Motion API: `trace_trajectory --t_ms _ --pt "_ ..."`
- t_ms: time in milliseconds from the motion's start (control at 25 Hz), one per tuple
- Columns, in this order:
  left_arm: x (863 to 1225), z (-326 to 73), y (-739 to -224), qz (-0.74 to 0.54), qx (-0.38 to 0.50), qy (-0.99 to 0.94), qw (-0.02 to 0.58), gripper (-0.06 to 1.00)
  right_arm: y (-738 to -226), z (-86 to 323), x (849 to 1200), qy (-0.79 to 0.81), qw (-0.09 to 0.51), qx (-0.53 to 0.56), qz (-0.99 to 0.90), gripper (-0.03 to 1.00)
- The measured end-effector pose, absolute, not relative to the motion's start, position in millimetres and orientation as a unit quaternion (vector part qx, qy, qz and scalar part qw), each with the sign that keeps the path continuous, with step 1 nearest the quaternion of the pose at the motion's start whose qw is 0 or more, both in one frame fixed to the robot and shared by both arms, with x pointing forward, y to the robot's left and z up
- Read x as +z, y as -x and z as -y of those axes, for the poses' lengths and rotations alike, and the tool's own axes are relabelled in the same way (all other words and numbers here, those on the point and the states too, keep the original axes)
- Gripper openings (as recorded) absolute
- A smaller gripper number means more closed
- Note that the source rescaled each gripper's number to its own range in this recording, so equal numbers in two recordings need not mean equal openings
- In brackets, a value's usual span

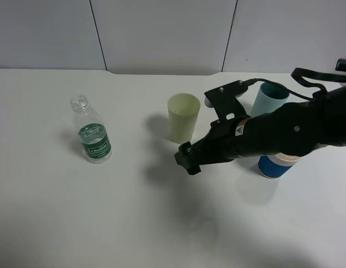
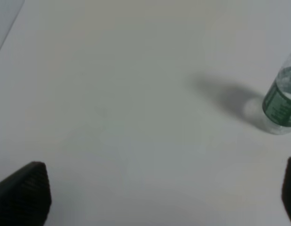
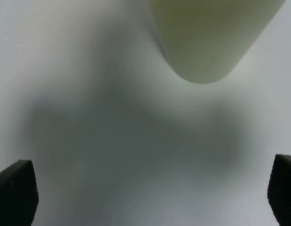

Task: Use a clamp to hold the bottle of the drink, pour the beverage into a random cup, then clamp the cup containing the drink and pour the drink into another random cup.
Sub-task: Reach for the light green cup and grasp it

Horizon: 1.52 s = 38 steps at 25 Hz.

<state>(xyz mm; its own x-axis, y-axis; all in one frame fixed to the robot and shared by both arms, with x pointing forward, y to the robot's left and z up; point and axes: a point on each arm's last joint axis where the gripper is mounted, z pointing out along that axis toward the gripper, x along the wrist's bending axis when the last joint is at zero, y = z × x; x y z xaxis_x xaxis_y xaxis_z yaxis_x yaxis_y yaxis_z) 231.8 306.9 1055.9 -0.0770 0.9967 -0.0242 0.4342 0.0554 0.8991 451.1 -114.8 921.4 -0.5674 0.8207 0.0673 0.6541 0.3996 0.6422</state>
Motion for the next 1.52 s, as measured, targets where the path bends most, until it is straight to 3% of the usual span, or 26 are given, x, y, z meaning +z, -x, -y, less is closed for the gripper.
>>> trace_trajectory --t_ms 560,680,800,1200,1520 --pt "1055.9 -306.9 -231.8 -0.626 0.382 -0.571 0.368 1.0 -445.5 114.0 918.5 -0.446 0.102 0.312 -0.833 0.93" --pt "1055.9 -306.9 -231.8 -0.626 0.382 -0.571 0.368 1.0 -452.3 133.0 914.9 -0.493 0.173 0.242 -0.817 0.93" --pt "1055.9 -306.9 -231.8 -0.626 0.382 -0.571 0.368 1.0 -455.7 136.9 916.1 -0.487 0.202 0.233 -0.817 0.93" --pt "1055.9 -306.9 -231.8 -0.626 0.382 -0.571 0.368 1.0 -461.2 138.2 920.7 -0.475 0.25 0.241 -0.808 0.93" --pt "1055.9 -306.9 -231.8 -0.626 0.382 -0.571 0.368 1.0 -460.4 133.2 919.5 -0.472 0.251 0.252 -0.807 0.93"
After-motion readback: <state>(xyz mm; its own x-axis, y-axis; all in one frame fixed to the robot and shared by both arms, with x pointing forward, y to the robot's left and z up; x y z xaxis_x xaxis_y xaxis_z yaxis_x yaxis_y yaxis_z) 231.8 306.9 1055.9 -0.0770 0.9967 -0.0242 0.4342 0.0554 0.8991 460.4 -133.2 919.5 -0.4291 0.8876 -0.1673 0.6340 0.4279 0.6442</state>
